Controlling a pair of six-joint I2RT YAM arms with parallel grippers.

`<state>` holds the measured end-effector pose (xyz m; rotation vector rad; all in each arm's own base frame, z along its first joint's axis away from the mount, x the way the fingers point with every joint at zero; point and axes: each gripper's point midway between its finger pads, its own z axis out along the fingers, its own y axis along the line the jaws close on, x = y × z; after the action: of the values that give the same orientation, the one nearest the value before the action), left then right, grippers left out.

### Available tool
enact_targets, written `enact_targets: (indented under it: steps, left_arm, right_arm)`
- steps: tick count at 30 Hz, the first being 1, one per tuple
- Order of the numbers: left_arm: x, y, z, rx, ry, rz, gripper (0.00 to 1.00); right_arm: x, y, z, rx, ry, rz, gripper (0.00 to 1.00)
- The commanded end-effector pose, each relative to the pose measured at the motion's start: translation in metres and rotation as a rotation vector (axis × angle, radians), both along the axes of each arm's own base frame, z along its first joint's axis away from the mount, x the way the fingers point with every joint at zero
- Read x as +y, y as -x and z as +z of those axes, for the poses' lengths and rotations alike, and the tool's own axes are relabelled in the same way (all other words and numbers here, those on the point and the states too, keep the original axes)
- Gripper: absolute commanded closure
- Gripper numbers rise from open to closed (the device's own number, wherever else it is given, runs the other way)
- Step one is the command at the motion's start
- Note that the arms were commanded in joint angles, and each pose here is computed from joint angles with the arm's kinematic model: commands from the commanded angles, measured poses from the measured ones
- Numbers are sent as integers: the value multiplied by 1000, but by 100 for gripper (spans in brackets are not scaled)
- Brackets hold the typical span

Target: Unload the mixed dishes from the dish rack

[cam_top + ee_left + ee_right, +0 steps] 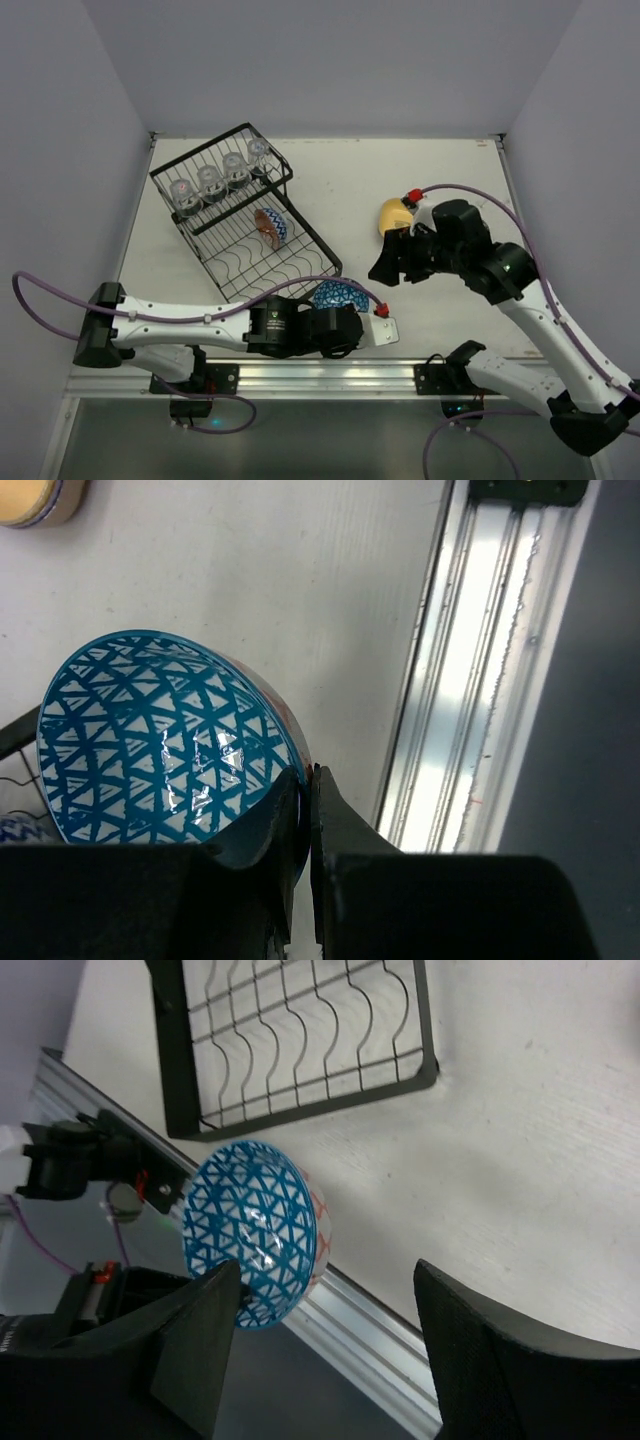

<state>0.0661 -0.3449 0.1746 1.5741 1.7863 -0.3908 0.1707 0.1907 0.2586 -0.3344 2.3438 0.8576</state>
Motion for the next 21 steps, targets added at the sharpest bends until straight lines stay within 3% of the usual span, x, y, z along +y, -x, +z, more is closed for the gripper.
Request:
enact_targets:
  steps: [1, 4, 11, 16, 21]
  left_arm:
    - [-8, -18, 24, -141, -23, -62, 100]
    - [-10, -20, 19, -154, -44, -68, 100]
    - [-6, -22, 17, -160, -46, -64, 100]
    - [-3, -22, 24, -165, -14, -59, 100]
    - [-5, -23, 30, -167, 27, -55, 100]
  right_arm:
    - [-7, 8, -25, 23, 143, -1, 30]
    - [5, 15, -48, 76, 231, 50, 43]
    - [17, 20, -74, 108, 334, 76, 58]
    - [23, 19, -83, 127, 348, 78, 65]
    - [30, 16, -81, 120, 321, 85, 83]
